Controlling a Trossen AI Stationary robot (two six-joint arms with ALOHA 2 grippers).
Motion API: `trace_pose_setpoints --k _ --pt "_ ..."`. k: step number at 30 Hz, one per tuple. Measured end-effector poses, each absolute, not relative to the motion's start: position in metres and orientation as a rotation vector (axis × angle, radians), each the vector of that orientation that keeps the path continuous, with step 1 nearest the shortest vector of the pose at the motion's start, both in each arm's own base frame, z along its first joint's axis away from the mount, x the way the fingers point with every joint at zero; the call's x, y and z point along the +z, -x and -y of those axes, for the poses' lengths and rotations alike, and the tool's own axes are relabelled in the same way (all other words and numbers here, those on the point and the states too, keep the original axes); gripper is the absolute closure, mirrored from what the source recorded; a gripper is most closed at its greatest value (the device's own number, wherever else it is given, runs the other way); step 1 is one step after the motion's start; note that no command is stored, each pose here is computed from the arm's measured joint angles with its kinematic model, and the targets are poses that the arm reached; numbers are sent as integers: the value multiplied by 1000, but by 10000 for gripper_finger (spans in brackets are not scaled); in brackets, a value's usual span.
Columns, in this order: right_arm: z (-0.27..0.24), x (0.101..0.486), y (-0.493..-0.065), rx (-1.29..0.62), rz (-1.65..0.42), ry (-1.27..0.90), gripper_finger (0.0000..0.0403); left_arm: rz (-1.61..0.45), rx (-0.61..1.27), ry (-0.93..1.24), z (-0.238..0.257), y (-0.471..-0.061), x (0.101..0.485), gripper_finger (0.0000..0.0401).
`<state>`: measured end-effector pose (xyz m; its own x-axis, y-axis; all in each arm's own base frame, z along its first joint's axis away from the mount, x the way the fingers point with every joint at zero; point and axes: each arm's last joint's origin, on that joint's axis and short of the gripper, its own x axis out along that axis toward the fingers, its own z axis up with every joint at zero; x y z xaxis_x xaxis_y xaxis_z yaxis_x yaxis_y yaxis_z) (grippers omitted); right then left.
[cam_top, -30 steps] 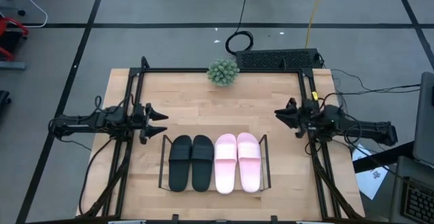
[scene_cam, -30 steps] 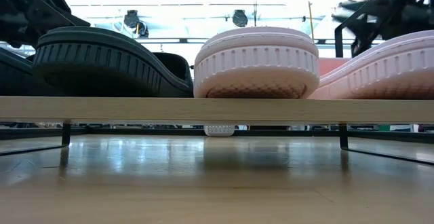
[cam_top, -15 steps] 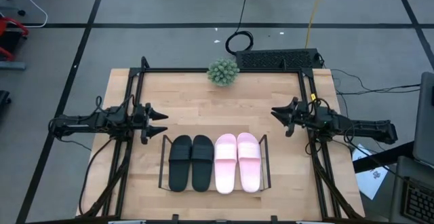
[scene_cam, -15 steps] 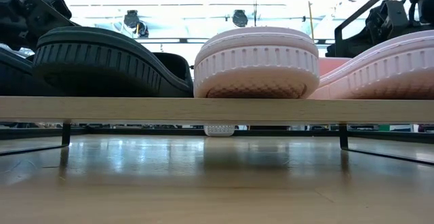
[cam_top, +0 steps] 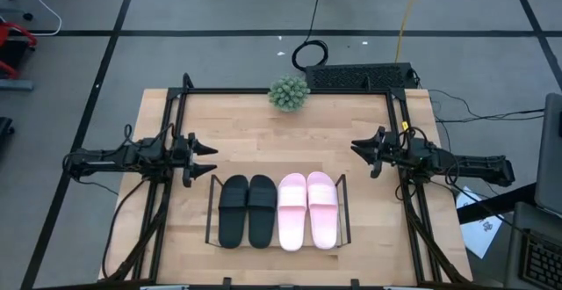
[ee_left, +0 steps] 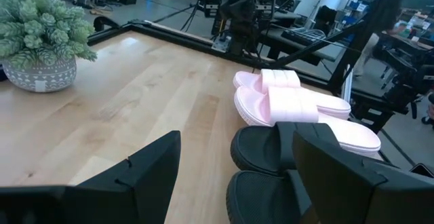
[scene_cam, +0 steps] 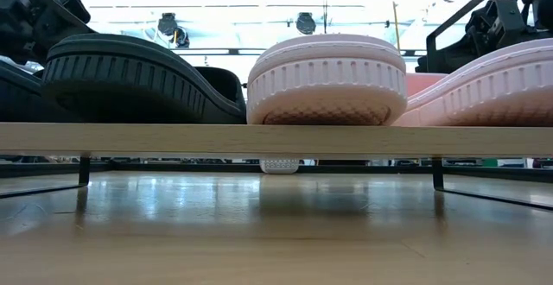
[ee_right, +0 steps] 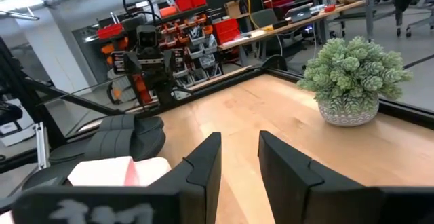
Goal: Pick and place slides into the shelf
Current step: Return to Home Position
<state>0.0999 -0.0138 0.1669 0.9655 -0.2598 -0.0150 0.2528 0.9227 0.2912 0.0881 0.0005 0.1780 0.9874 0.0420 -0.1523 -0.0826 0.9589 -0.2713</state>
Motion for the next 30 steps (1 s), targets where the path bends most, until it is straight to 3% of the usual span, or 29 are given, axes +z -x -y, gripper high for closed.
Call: trace_pose_setpoints --k 30 --pt "14 167 -100 -267 31 -352 312 -143 63 287 -1 -88 178 116"
